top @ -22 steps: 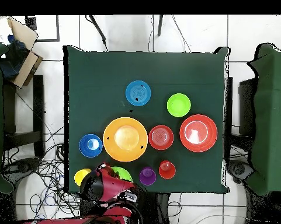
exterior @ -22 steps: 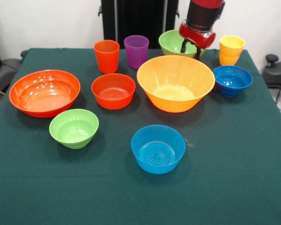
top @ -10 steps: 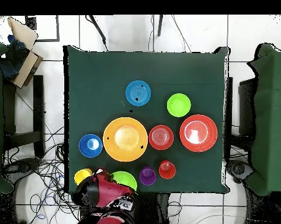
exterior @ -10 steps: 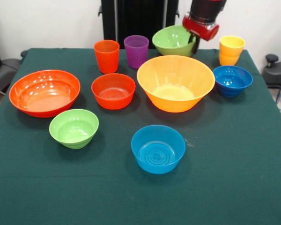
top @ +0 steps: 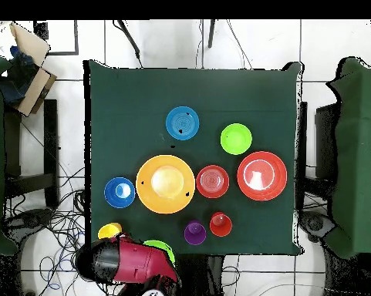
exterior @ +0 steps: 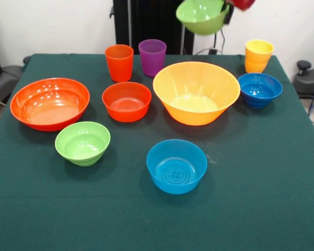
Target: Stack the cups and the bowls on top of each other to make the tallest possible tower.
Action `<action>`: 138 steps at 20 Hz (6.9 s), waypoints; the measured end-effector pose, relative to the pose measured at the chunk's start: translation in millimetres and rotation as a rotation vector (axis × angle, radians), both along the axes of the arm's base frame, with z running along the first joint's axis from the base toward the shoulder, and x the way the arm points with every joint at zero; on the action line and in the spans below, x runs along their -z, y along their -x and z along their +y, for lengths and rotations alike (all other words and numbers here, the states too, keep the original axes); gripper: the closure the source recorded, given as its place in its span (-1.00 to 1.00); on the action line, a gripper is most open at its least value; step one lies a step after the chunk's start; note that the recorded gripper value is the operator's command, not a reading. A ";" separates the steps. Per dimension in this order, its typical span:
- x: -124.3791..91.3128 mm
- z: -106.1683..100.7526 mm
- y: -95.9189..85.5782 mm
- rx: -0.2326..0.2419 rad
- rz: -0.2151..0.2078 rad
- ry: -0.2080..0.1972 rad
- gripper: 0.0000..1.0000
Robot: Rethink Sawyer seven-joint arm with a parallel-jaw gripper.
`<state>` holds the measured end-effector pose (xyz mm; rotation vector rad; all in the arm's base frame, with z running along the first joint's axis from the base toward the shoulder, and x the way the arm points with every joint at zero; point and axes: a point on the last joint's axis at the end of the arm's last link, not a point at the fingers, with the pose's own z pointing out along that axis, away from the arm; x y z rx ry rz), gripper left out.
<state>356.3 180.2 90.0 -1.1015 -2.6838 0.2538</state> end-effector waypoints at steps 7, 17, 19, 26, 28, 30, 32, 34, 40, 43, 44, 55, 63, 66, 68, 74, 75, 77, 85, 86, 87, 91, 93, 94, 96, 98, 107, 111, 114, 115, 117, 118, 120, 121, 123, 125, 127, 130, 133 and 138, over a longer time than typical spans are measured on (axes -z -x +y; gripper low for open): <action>-46.7 -0.4 -15.8 -0.008 0.034 -0.019 1.00; -79.5 -15.7 -109.4 -0.077 -0.150 0.024 1.00; -81.2 -19.4 -124.8 -0.078 -0.171 0.029 1.00; -84.3 -52.1 -226.4 -0.039 -0.287 0.024 1.00; -85.1 -61.6 -255.9 -0.031 -0.321 0.021 1.00; -87.2 -69.9 -283.3 -0.025 -0.346 0.022 1.00; -89.3 -75.7 -302.2 -0.022 -0.360 0.025 1.00; -92.6 -81.2 -323.3 -0.021 -0.372 0.028 1.00; -97.6 -87.9 -368.7 -0.028 -0.398 0.031 1.00; -94.2 -88.6 -382.6 -0.035 -0.414 0.036 1.00; -90.1 -88.1 -389.2 -0.041 -0.420 0.039 1.00; -34.5 -93.8 -424.5 -0.073 -0.420 0.044 1.00; 32.0 -110.0 -420.9 -0.074 -0.362 0.039 1.00; 52.5 -113.9 -413.5 -0.084 -0.340 0.046 1.00; 63.7 -114.7 -408.5 -0.094 -0.324 0.052 1.00; 73.8 -112.6 -407.3 -0.129 -0.318 0.070 1.00; 71.2 -111.0 -411.1 -0.145 -0.329 0.080 1.00; 69.9 -109.8 -413.5 -0.154 -0.334 0.085 1.00; 73.7 -96.4 -425.5 -0.190 -0.325 0.096 1.00; 75.0 -94.6 -426.2 -0.192 -0.317 0.096 1.00; 76.6 -92.8 -427.1 -0.195 -0.308 0.097 1.00; 83.2 -86.3 -429.1 -0.211 -0.273 0.104 1.00; 85.0 -83.2 -429.6 -0.218 -0.255 0.109 1.00; 85.9 -81.3 -429.9 -0.222 -0.245 0.111 1.00; 87.6 -78.2 -430.8 -0.227 -0.227 0.116 1.00; 88.4 -77.9 -430.8 -0.227 -0.221 0.118 1.00; 88.5 -77.0 -428.7 -0.243 -0.206 0.147 1.00; 92.0 -77.3 -422.4 -0.272 -0.192 0.192 1.00; 96.6 -77.9 -417.2 -0.297 -0.179 0.224 1.00; 97.7 -78.1 -416.0 -0.302 -0.177 0.231 1.00; 102.0 -80.1 -411.5 -0.322 -0.165 0.258 1.00; 103.8 -81.2 -409.7 -0.329 -0.160 0.268 1.00; 106.7 -82.6 -407.3 -0.336 -0.153 0.280 1.00; 107.2 -83.0 -406.9 -0.338 -0.152 0.282 1.00; 108.0 -84.4 -406.6 -0.339 -0.150 0.287 1.00; 107.7 -85.7 -407.3 -0.340 -0.151 0.291 1.00; 107.6 -86.2 -407.5 -0.340 -0.151 0.293 1.00; 108.6 -86.6 -407.1 -0.341 -0.150 0.294 1.00; 109.5 -86.6 -406.6 -0.341 -0.148 0.294 1.00; 109.8 -86.8 -406.4 -0.341 -0.148 0.294 -1.00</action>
